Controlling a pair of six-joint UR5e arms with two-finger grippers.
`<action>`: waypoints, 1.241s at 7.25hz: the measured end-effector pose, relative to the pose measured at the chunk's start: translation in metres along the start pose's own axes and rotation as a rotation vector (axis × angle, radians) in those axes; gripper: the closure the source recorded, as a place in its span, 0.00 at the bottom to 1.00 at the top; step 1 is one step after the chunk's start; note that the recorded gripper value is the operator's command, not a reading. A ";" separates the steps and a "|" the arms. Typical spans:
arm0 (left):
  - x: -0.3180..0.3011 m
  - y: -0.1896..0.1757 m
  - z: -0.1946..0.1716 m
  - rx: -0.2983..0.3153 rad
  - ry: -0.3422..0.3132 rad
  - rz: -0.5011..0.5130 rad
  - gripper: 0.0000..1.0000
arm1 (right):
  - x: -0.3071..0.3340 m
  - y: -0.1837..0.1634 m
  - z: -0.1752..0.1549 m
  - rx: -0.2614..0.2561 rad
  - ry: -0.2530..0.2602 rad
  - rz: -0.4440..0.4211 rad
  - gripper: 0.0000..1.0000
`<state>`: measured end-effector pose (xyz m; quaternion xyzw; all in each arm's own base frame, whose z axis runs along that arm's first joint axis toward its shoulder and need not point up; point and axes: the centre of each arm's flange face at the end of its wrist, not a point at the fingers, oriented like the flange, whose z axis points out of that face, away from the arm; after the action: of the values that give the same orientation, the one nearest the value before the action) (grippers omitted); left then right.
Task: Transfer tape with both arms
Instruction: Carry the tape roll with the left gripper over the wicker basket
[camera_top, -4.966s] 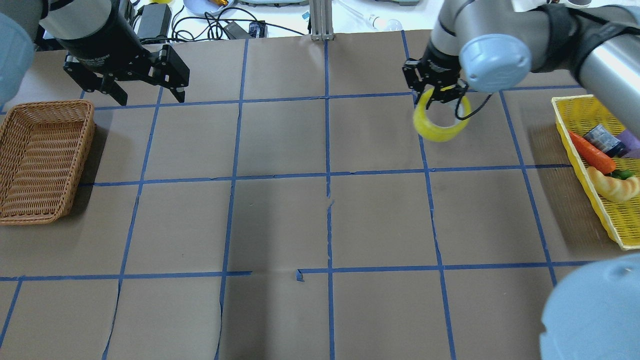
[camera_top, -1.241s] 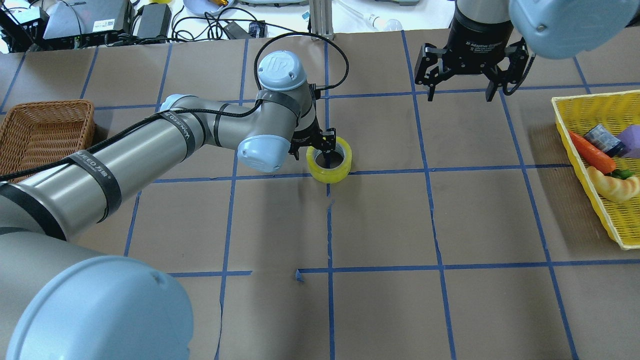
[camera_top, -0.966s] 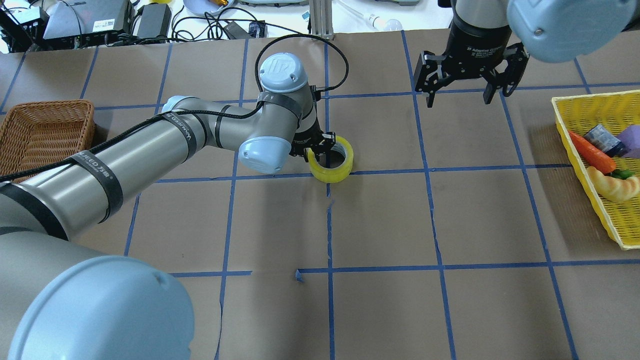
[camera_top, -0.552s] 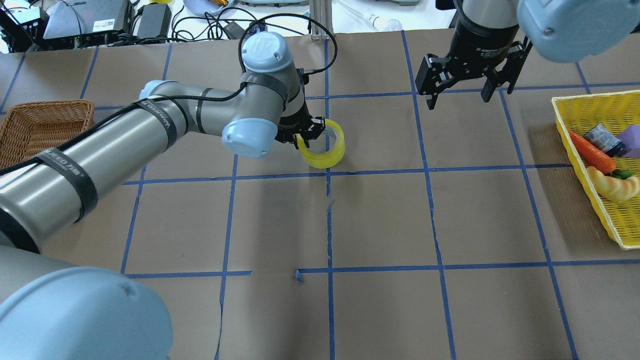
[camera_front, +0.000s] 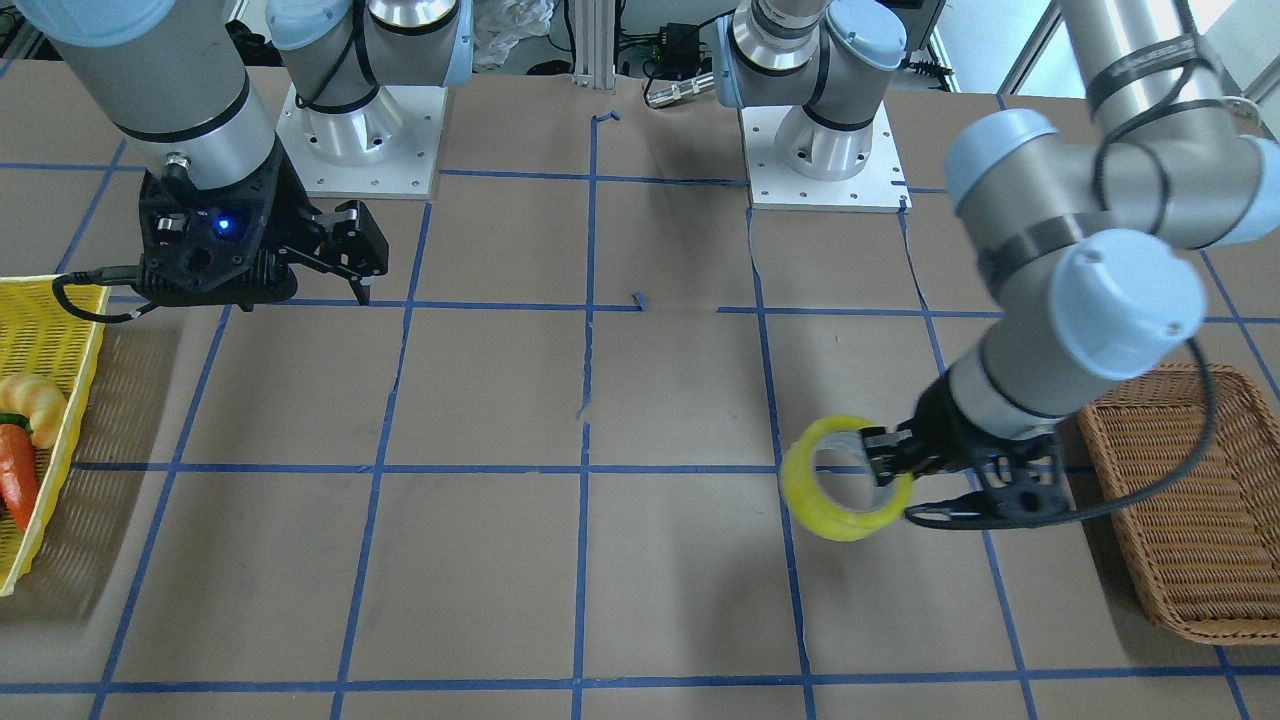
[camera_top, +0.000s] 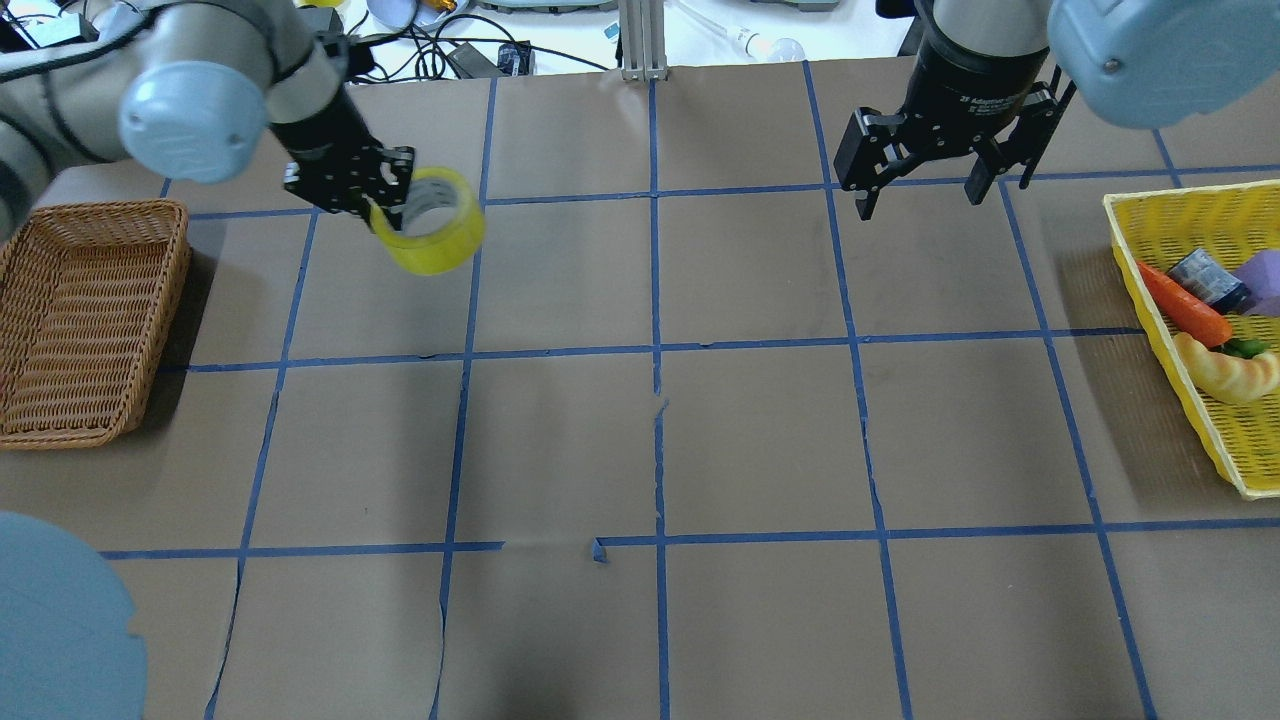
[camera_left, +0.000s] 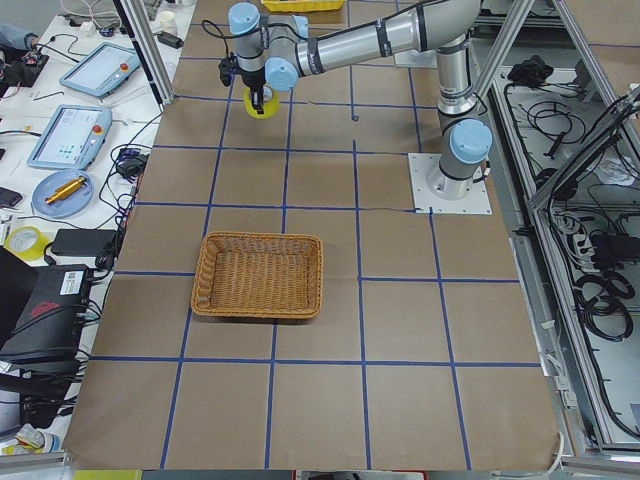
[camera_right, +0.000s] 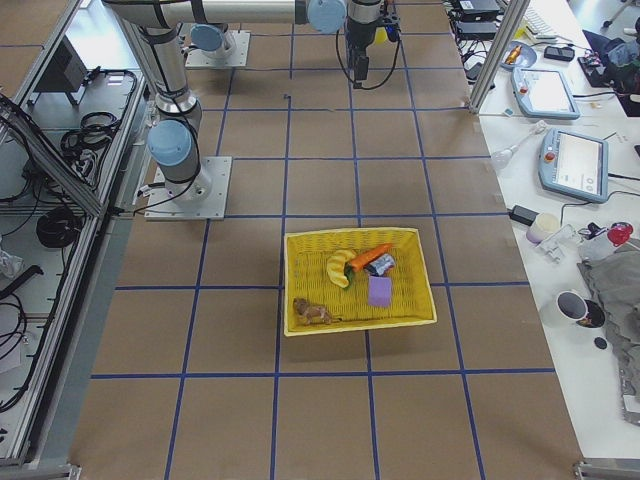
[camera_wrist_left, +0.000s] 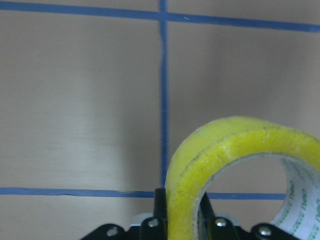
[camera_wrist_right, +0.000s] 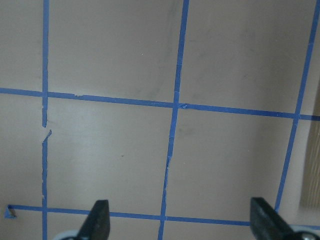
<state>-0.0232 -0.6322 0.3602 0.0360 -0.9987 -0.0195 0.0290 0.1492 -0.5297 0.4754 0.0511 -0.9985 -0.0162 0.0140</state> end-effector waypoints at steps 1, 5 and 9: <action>-0.079 0.003 -0.013 -0.009 -0.004 0.016 1.00 | 0.000 0.001 0.003 -0.006 0.002 0.000 0.00; -0.371 0.032 0.002 0.079 -0.083 0.221 1.00 | -0.002 0.024 0.016 -0.004 -0.002 0.003 0.00; -0.453 0.004 0.082 0.075 -0.072 0.267 1.00 | 0.002 0.022 0.011 0.051 -0.006 0.016 0.00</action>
<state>0.4226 -0.5919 0.2530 -0.0967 -0.9951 0.0208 -0.0060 0.1443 -0.5081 0.4649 0.0436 -0.9990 0.0095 0.0096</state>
